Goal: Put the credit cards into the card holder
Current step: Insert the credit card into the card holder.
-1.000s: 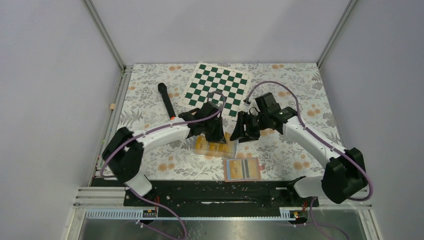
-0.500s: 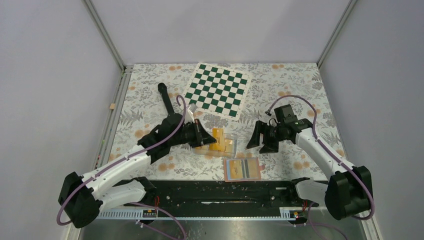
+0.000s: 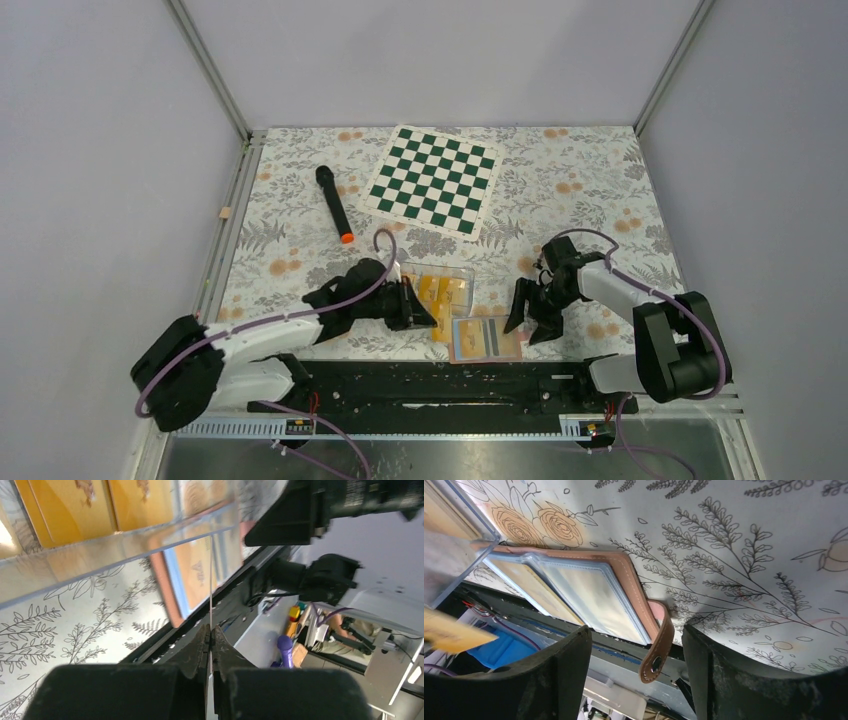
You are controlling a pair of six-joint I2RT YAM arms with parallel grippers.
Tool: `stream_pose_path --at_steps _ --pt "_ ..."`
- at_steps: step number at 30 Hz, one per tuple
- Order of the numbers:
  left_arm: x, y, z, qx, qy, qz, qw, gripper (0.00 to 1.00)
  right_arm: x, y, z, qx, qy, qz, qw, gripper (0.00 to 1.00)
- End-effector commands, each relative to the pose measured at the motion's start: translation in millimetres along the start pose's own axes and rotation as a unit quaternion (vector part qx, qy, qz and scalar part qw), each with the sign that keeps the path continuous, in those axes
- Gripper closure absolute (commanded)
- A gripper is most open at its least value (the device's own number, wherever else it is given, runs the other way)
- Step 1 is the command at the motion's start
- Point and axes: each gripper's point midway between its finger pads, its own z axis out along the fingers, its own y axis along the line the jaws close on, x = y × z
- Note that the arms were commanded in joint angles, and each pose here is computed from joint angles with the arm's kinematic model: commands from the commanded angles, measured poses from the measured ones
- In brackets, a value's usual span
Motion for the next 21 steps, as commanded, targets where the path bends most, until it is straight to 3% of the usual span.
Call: stream_pose_path --at_steps 1,6,21 --pt "15 -11 24 0.022 0.057 0.029 0.998 1.00 -2 4 4 -0.012 0.001 0.006 1.000 0.27" --pt "20 4 46 -0.025 0.091 0.048 0.994 1.00 1 8 11 -0.021 0.016 0.012 1.000 0.28" --pt "-48 -1 80 -0.095 0.051 0.048 0.993 1.00 16 29 28 -0.030 0.043 -0.018 0.998 0.28"
